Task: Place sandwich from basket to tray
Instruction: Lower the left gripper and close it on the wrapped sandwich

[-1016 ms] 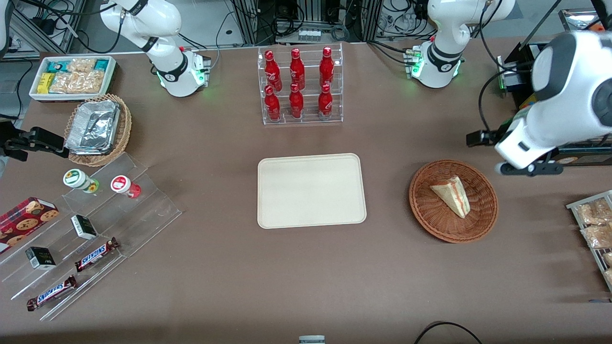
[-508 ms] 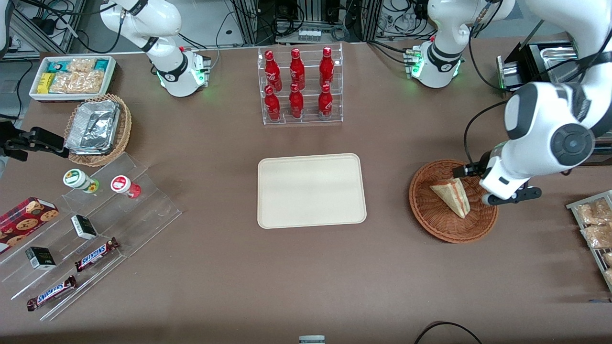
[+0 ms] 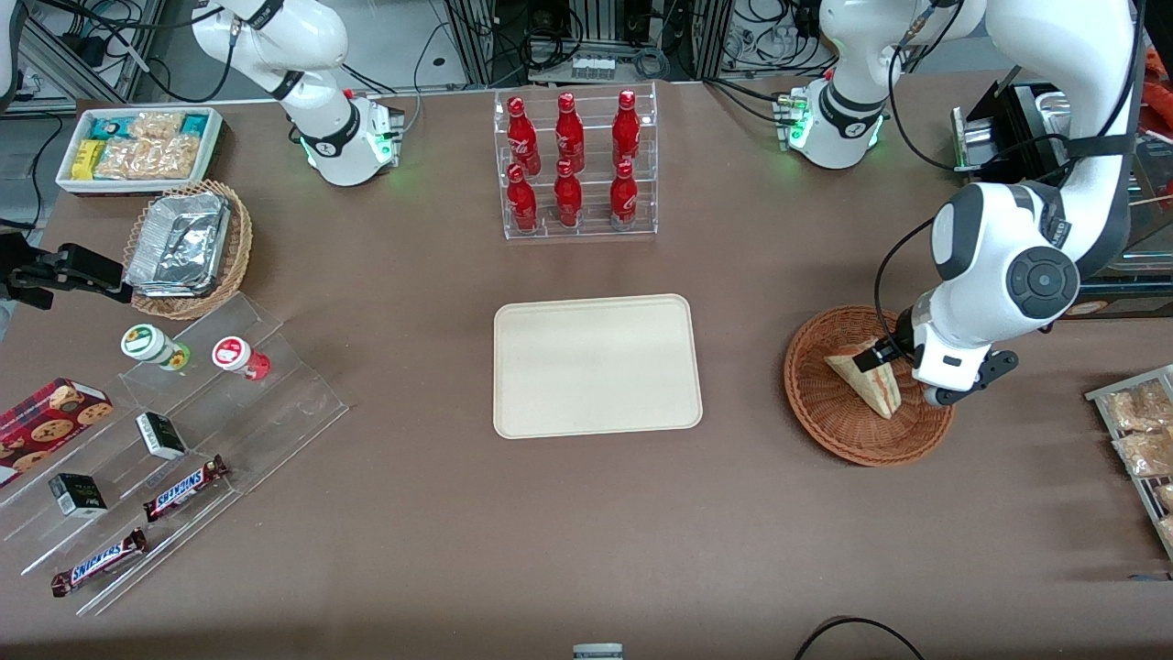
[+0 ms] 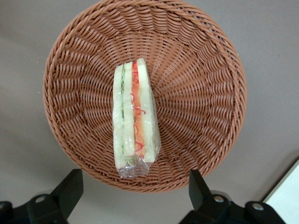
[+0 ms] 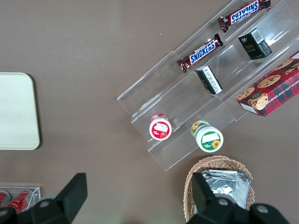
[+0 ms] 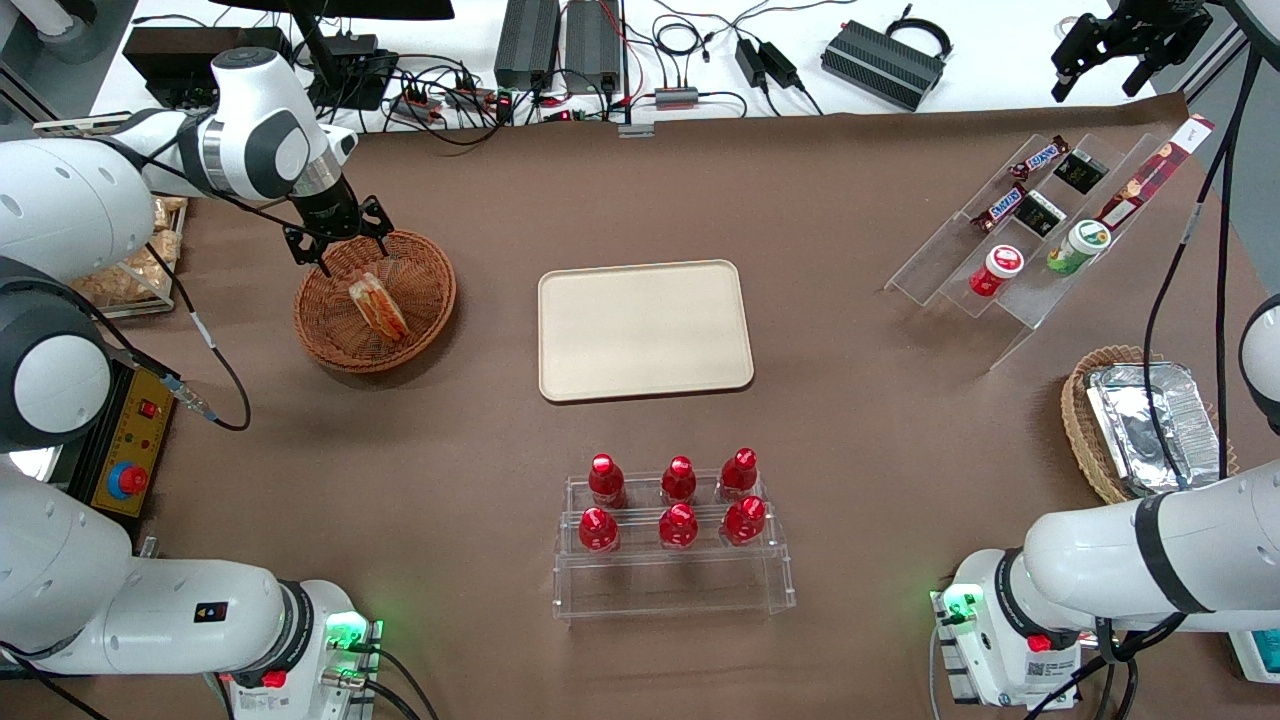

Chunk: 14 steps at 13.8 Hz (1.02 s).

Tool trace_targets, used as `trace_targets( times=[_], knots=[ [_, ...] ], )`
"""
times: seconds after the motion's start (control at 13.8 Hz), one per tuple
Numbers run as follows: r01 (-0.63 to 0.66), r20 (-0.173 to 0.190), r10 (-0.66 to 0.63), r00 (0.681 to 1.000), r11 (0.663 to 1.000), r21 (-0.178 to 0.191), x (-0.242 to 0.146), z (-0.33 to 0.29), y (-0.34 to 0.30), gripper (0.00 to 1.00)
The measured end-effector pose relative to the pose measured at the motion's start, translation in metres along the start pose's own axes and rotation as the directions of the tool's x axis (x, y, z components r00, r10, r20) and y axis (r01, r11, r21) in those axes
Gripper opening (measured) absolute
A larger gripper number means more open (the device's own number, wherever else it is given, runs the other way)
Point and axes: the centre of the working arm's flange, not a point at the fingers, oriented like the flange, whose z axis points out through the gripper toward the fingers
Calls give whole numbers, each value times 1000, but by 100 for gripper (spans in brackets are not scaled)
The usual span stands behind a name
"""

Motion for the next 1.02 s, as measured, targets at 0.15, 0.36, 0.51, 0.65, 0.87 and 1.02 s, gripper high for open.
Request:
trace_targets(
  times=[0.15, 0.36, 0.51, 0.65, 0.87, 1.02],
  knots=[
    [33, -12, -33, 999, 999, -7, -3, 10, 0, 100],
    [73, -31, -74, 997, 997, -23, -6, 26, -3, 100],
    [82, -42, -84, 996, 996, -34, -8, 39, -4, 100],
    [84, -39, -85, 996, 996, -33, -9, 53, -5, 100],
    [74, -33, -75, 997, 997, -13, -6, 71, -5, 100],
    [73, -37, -73, 997, 997, -7, -4, 77, -5, 100]
  ],
)
